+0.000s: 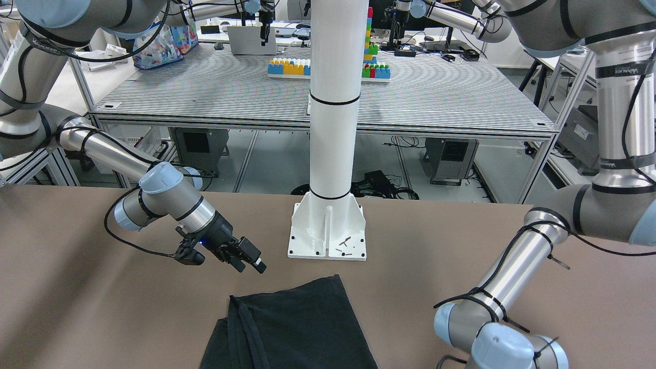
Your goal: Fold clothes
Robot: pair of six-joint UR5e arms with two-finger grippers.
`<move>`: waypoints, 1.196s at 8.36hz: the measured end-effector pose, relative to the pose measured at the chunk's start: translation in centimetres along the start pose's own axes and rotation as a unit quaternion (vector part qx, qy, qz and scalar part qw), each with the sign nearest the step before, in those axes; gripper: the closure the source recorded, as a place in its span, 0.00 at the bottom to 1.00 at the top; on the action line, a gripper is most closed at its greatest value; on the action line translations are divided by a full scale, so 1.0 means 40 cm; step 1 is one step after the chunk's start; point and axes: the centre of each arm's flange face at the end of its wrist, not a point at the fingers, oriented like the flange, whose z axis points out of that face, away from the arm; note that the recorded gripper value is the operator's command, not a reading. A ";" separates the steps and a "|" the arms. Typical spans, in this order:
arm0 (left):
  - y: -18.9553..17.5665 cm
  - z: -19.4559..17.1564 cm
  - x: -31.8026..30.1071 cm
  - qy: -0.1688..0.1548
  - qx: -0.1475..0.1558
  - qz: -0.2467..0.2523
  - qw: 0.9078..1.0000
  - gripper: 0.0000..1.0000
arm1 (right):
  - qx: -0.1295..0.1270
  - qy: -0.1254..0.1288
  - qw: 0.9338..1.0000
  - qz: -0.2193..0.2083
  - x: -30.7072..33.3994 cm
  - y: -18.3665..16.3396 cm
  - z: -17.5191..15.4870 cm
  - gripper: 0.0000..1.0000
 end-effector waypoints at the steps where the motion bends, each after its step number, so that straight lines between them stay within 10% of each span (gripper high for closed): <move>1: -0.030 0.028 0.114 -0.007 0.006 0.000 1.000 1.00 | 0.012 0.007 1.000 0.003 -0.036 -0.007 0.013 0.05; 2: -0.038 0.040 0.200 -0.011 0.016 0.002 1.000 0.07 | 0.024 0.016 1.000 0.007 -0.066 -0.009 0.027 0.05; 7: -0.012 0.061 0.262 -0.017 0.050 0.013 0.999 0.00 | 0.100 0.057 0.993 0.019 -0.252 0.010 0.108 0.10; 10: 0.005 0.033 0.180 -0.002 0.055 0.021 0.998 0.00 | 0.161 0.178 0.970 -0.022 -0.414 0.045 0.274 0.45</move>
